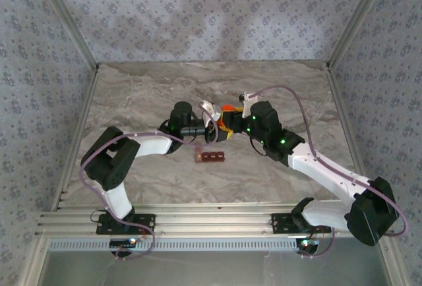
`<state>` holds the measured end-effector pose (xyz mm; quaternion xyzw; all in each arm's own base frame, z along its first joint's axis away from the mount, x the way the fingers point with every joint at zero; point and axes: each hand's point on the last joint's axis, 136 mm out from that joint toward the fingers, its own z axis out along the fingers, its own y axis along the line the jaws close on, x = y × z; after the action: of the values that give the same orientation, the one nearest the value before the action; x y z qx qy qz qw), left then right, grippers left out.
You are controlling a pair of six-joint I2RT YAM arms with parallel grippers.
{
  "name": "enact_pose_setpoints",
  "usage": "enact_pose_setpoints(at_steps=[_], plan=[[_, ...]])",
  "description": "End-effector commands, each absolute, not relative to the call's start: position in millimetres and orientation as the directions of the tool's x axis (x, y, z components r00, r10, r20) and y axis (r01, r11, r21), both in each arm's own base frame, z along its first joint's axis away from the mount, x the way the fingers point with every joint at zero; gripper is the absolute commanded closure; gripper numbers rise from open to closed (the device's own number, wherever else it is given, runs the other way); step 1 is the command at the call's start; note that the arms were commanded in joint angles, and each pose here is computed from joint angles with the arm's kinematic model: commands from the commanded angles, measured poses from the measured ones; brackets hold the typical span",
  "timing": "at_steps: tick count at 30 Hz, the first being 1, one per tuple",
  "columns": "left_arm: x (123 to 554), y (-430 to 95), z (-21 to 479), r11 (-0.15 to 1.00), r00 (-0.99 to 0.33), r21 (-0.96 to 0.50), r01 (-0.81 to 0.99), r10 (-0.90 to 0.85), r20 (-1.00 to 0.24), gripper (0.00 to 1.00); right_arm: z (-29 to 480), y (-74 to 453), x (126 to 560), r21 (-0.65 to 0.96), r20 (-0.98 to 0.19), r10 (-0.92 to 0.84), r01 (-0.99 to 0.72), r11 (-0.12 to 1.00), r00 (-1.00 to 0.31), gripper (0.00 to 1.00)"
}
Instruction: Sort the pills into containers
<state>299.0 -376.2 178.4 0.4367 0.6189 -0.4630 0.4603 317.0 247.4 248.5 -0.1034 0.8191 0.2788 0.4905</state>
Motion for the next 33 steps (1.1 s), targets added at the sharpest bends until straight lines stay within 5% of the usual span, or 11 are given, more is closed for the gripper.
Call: enact_pose_setpoints(at_steps=[1, 16, 33], plan=[[281.6, -386.0, 251.8, 0.104, 0.031, 0.028, 0.994, -0.035, -0.999, 1.00, 227.5, 233.5, 318.1, 0.316, -0.826, 0.052, -0.385, 0.867, -0.561, 0.58], [286.0, -384.2, 246.9, 0.063, -0.005, -0.008, 0.998, -0.043, -0.999, 1.00, 293.3, 221.6, 297.0, 0.327, -0.884, 0.010, -0.604, 0.727, -0.467, 0.27], [269.6, -395.3, 232.0, -0.158, -0.089, -0.094, 0.983, 0.034, -0.995, 1.00, 316.5, 219.8, 294.5, 0.354, -0.886, -0.102, -0.801, 0.483, -0.453, 0.21]])
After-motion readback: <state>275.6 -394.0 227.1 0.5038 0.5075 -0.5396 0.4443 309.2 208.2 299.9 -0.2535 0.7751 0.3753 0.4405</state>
